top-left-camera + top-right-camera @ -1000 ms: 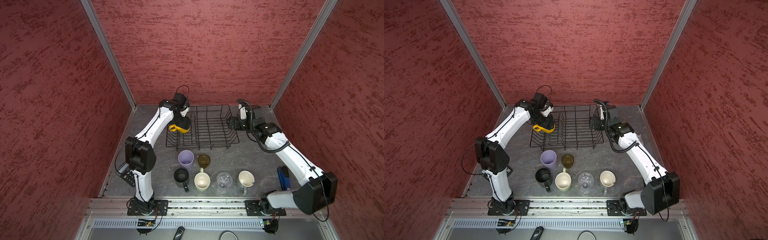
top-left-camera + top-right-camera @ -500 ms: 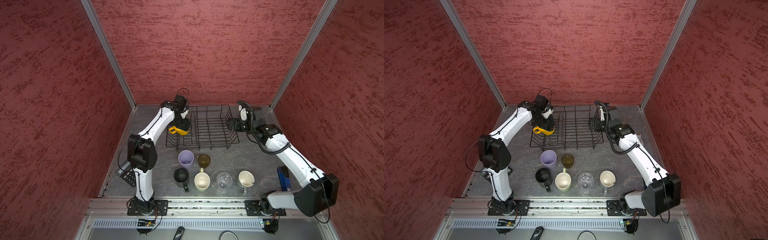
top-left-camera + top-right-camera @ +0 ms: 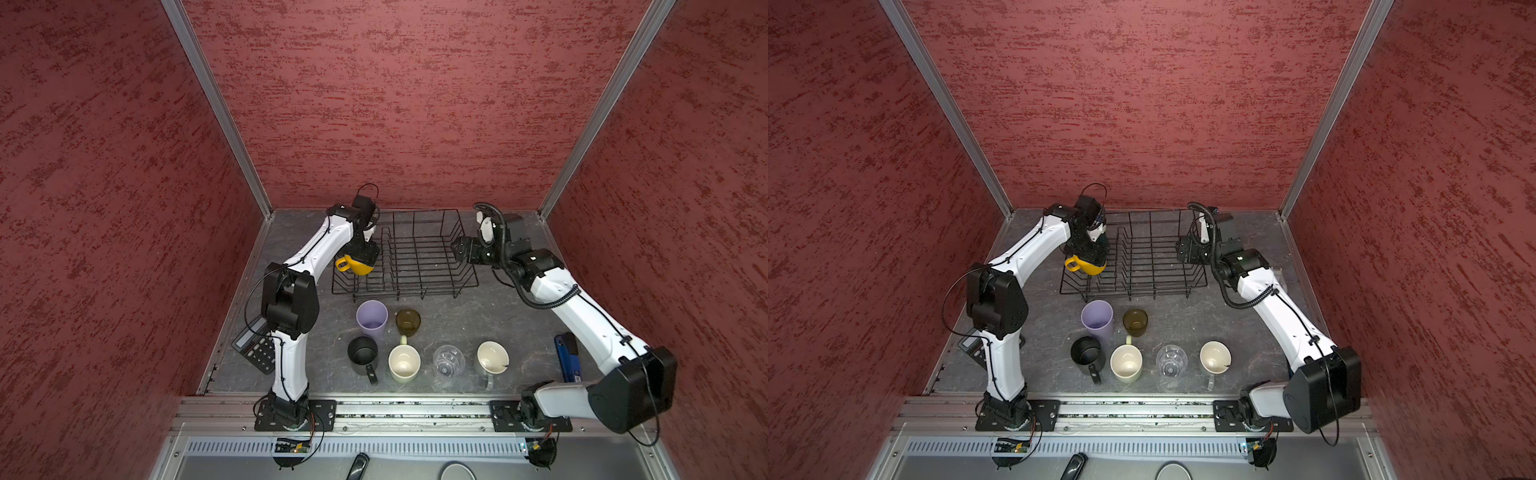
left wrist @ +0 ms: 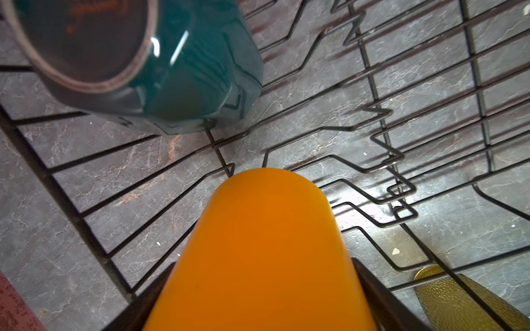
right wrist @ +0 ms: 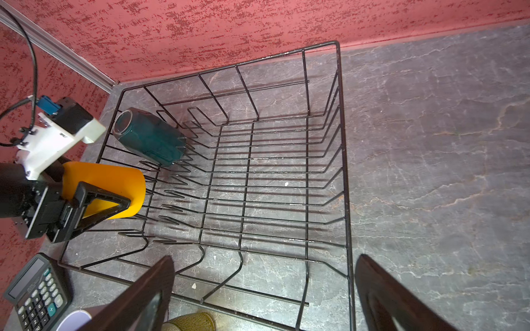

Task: Load cups into a dish rack
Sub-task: Place the cup upside down at the dish rack.

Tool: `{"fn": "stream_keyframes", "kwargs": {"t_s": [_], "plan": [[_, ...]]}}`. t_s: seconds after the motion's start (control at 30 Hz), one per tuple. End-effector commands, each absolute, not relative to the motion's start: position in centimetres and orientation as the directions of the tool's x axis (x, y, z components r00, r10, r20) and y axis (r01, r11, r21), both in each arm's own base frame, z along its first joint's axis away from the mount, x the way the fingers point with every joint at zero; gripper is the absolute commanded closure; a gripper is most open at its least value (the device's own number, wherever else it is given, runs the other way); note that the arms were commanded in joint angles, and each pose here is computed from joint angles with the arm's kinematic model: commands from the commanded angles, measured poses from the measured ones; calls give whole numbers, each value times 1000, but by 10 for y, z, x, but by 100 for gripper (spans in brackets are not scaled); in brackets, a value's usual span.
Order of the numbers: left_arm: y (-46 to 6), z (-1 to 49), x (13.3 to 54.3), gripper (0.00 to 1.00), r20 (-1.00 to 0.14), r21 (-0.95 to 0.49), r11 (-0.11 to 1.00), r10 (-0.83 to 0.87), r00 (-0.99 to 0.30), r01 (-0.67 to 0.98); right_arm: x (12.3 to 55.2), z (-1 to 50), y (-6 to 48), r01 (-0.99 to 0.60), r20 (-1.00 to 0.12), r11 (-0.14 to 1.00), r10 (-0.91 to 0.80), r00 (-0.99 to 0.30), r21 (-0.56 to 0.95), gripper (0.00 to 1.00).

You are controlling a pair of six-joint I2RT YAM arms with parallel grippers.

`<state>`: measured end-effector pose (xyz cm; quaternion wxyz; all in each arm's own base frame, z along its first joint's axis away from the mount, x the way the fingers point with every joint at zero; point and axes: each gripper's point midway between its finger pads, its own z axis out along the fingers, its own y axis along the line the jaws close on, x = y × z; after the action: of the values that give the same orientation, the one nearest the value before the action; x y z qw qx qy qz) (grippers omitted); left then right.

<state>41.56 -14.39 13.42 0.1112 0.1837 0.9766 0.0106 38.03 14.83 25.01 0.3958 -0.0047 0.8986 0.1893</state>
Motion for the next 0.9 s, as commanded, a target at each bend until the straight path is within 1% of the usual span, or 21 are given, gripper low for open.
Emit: {"fn": "stream_keyframes", "kwargs": {"t_s": [0.0, 0.17, 0.47, 0.67, 0.73, 0.87], "plan": [[-141, 128, 424, 93, -222, 75, 939, 344, -912, 336, 380, 254, 148, -162, -720, 921, 158, -675, 354, 1], [-142, 119, 424, 92, -206, 79, 939, 344, -916, 335, 379, 252, 148, -162, -719, 921, 157, -677, 354, 1], [-141, 106, 423, 81, -173, 85, 942, 336, -926, 326, 379, 248, 148, -159, -715, 922, 155, -682, 352, 1], [-147, 105, 424, 74, -179, 72, 942, 335, -925, 327, 380, 248, 148, -160, -715, 923, 153, -682, 350, 1], [-146, 104, 423, 71, -172, 90, 940, 340, -924, 329, 380, 247, 148, -160, -714, 923, 152, -684, 349, 1], [-146, 100, 419, 69, -148, 94, 938, 346, -927, 335, 379, 248, 148, -160, -714, 923, 152, -683, 350, 1]]}}
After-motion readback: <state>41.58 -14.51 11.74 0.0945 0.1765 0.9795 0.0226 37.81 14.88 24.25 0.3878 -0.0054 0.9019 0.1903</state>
